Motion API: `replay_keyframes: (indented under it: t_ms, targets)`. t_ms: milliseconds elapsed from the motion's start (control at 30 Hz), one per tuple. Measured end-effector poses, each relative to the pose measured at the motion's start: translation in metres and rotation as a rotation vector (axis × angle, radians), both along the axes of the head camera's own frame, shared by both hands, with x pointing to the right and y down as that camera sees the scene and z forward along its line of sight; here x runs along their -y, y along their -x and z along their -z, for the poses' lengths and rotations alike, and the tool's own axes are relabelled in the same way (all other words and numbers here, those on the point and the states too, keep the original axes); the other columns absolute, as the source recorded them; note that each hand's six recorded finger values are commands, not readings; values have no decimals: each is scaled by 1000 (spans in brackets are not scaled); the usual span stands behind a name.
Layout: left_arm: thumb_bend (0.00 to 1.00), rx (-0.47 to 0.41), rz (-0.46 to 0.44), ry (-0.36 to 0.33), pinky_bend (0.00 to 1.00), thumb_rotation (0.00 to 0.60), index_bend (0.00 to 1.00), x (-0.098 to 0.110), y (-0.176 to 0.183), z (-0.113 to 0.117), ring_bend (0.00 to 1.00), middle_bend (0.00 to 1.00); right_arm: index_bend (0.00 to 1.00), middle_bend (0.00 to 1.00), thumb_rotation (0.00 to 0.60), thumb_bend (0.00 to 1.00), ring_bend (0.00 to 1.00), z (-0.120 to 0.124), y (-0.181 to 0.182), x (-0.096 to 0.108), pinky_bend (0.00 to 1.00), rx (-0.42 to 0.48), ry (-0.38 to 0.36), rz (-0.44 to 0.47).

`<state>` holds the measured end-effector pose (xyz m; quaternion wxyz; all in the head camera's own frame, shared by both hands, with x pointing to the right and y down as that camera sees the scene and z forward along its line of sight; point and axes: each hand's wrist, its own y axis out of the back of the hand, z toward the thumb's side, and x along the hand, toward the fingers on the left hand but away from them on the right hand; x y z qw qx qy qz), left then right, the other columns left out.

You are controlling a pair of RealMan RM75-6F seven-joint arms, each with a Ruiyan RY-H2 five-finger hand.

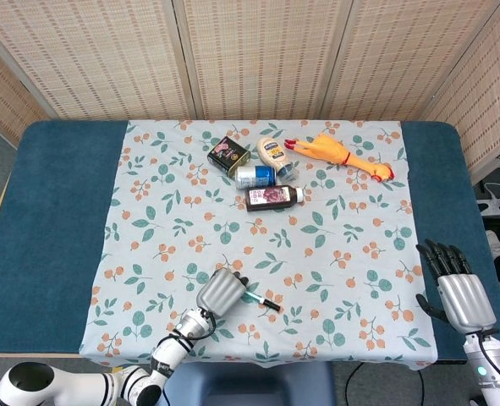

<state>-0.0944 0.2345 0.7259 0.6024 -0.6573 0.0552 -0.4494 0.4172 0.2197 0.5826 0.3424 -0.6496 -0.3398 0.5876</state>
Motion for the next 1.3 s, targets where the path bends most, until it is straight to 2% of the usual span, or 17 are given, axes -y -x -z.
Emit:
replay_keyframes:
  t_ms: [200,367,567,800,1100,1300]
  targets:
    - [398,11,-3,-5,1000,600,357,-1,3,3,957,475,0,0,600,201,0,1,0,0,0,1,-4,0]
    - [399,21,-8,-10,1000,600,321,-2,5,5,946,388,0,0,600,201,0,1,1,-1,0,1,0,1]
    - [400,4,-22,-14,1000,600,301,-5,2,9,946,348,0,0,600,201,0,0,2,-3,0,4,9,4]
    - [398,-40,-56,-14,1000,600,331,-13,-7,12,946,394,0,0,600,201,0,2,2,-2,0,10,6,2]
    - [396,-36,-69,1,1000,600,363,-13,-6,1,946,425,0,0,600,201,0,5,1,-2,0,12,1,-1]
    - [394,-55,-81,-8,1000,600,427,-13,-8,1,946,499,0,0,600,201,0,3,1,-2,0,8,5,0]
